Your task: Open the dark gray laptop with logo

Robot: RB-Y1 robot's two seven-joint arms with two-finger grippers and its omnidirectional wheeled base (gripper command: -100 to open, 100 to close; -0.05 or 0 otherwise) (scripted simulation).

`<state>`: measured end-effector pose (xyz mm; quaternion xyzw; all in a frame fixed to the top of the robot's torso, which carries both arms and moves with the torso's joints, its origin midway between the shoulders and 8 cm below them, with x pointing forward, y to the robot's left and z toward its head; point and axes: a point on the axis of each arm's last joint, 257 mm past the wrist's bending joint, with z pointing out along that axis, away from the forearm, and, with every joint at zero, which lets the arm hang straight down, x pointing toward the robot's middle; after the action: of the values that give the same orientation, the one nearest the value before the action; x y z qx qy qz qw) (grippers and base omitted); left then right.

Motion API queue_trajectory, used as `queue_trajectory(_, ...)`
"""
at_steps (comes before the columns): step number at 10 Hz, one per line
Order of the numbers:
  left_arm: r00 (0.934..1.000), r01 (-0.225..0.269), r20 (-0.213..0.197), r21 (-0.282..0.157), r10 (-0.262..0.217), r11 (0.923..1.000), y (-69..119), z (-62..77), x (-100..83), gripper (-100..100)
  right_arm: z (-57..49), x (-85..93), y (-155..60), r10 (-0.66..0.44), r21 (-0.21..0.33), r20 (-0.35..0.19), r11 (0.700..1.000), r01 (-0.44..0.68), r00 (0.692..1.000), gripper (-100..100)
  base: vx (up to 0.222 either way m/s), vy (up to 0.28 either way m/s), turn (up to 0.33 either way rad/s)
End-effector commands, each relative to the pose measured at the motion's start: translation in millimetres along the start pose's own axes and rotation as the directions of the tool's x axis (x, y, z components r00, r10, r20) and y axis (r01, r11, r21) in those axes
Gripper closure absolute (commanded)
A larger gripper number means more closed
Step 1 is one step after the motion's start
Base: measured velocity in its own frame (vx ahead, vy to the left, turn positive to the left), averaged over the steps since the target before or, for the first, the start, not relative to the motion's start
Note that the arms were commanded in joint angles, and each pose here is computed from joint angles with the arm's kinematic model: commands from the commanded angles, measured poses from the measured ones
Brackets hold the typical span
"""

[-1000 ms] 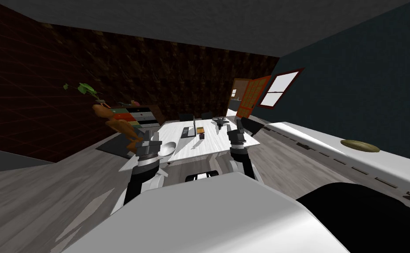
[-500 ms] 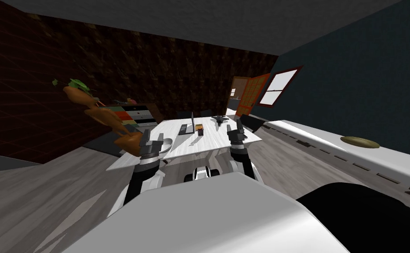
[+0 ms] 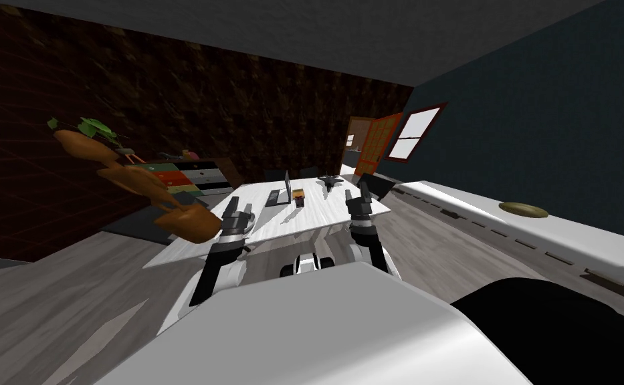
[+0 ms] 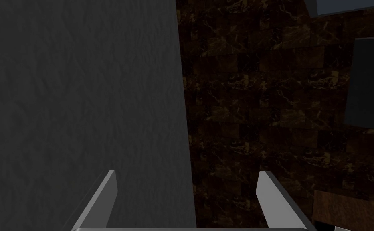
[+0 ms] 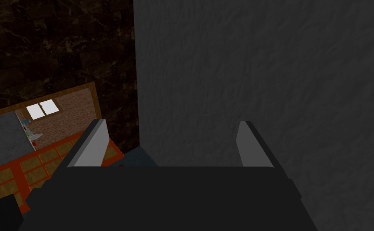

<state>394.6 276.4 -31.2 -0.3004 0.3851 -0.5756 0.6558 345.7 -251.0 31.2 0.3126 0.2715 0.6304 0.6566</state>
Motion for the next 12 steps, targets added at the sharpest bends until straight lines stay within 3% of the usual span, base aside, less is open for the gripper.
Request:
queue_trajectory(1,0.9994,-0.036,-0.006,-0.053,0.035,0.9980,23.0,12.5,-6.3,-100,0.0,0.0,0.0,0.000,0.000,0.000,1.000,0.000,1.000,0,0.001,-0.064,-0.086)
queue_trajectory(5,0.9962,-0.086,-0.006,-0.136,0.087,0.9869,60.4,28.4,-20.7,-100,0.0,0.0,0.0,0.000,0.000,0.000,1.000,0.000,1.000,0,0.006,-0.070,-0.090)
queue_trajectory(9,0.9896,-0.141,-0.006,-0.224,0.144,0.9643,97.6,44.9,-40.2,-100,0.0,0.0,0.0,0.000,0.000,0.000,1.000,0.000,1.000,0,0.003,-0.076,-0.088)
queue_trajectory(10,0.9896,-0.141,-0.006,-0.224,0.144,0.9643,97.6,44.9,-40.2,-100,0.0,0.0,0.0,0.000,0.000,0.000,1.000,0.000,1.000,0,0.001,-0.051,-0.028)
queue_trajectory(12,0.9843,-0.172,-0.009,-0.270,0.176,0.9474,116.1,53.2,-52.6,-100,0.0,0.0,0.0,0.000,0.000,0.000,1.000,0.000,1.000,0,0.006,-0.055,-0.069)
